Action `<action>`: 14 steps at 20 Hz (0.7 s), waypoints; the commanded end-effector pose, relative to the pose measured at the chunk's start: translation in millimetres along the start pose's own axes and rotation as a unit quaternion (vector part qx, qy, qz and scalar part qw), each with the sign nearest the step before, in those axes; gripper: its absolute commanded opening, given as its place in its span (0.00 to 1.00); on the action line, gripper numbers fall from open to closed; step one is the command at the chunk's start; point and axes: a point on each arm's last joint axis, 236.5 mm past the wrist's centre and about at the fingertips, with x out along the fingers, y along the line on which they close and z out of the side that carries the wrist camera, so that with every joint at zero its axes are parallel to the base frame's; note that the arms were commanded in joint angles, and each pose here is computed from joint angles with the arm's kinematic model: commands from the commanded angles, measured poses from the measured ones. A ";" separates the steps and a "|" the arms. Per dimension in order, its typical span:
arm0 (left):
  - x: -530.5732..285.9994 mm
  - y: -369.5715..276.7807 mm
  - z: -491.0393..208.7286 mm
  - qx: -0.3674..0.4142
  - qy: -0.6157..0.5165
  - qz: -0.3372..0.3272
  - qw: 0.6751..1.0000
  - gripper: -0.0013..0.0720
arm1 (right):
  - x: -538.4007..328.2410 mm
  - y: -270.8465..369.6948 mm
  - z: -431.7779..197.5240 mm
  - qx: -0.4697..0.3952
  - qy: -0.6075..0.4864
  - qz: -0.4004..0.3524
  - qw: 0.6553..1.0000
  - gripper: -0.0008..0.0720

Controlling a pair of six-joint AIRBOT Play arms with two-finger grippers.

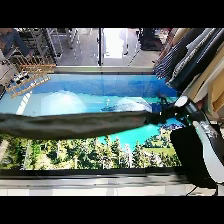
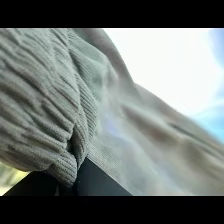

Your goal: Fold the clothes and pants, and hang the long-sleeved shirts on hangers.

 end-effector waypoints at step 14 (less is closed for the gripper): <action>-80.9 6.9 47.5 -0.032 -0.112 0.035 0.993 0.89 | -19.4 -85.2 -38.6 0.106 -0.080 -0.050 0.990 0.73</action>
